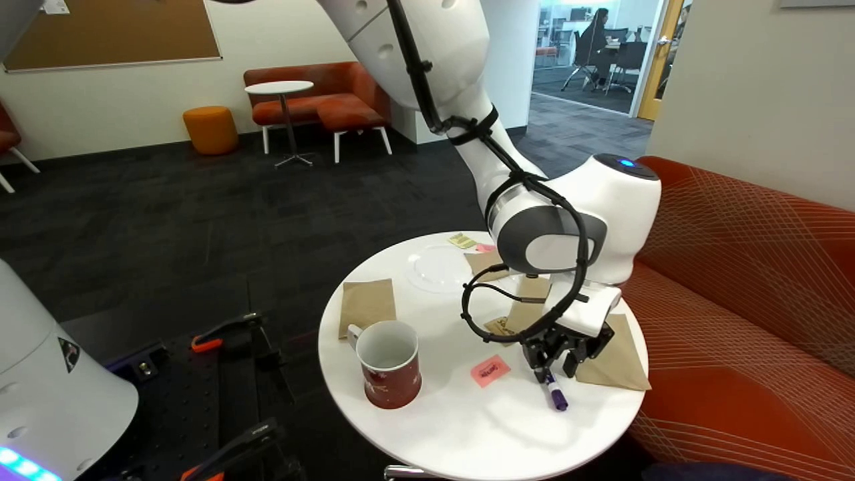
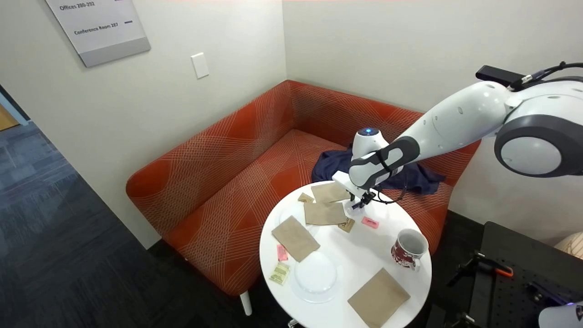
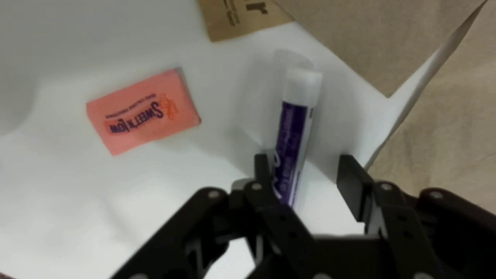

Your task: Put the marker in the red cup

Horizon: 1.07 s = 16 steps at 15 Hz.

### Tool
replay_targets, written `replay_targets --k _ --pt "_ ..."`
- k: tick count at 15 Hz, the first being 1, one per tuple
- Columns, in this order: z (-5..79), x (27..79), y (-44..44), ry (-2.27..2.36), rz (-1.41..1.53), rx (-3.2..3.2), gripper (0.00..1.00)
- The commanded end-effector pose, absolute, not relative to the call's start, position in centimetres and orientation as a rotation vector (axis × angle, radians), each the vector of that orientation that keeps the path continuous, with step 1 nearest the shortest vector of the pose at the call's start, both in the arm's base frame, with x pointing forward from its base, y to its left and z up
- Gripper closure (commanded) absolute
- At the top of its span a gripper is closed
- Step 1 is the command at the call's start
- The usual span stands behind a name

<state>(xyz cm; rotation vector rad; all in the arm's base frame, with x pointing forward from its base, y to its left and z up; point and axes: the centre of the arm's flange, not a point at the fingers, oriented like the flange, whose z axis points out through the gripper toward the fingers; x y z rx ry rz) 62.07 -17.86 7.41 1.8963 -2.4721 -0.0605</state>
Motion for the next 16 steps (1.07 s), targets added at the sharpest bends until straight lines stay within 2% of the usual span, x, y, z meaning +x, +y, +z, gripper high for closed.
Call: replay_targets --k 1,3,4,6,16 --pt "7.3 61.8 -17.9 -2.498 -0.08 1.899 0.81" --pt "7.8 61.6 -17.7 -2.498 -0.074 1.902 0.96" --pt "8.2 61.2 -17.5 -2.494 -0.07 1.905 1.0" --pt "9.3 61.1 -16.9 -2.462 -0.075 1.902 0.95" --pt "16.0 60.3 -11.8 -2.266 0.033 1.989 0.95"
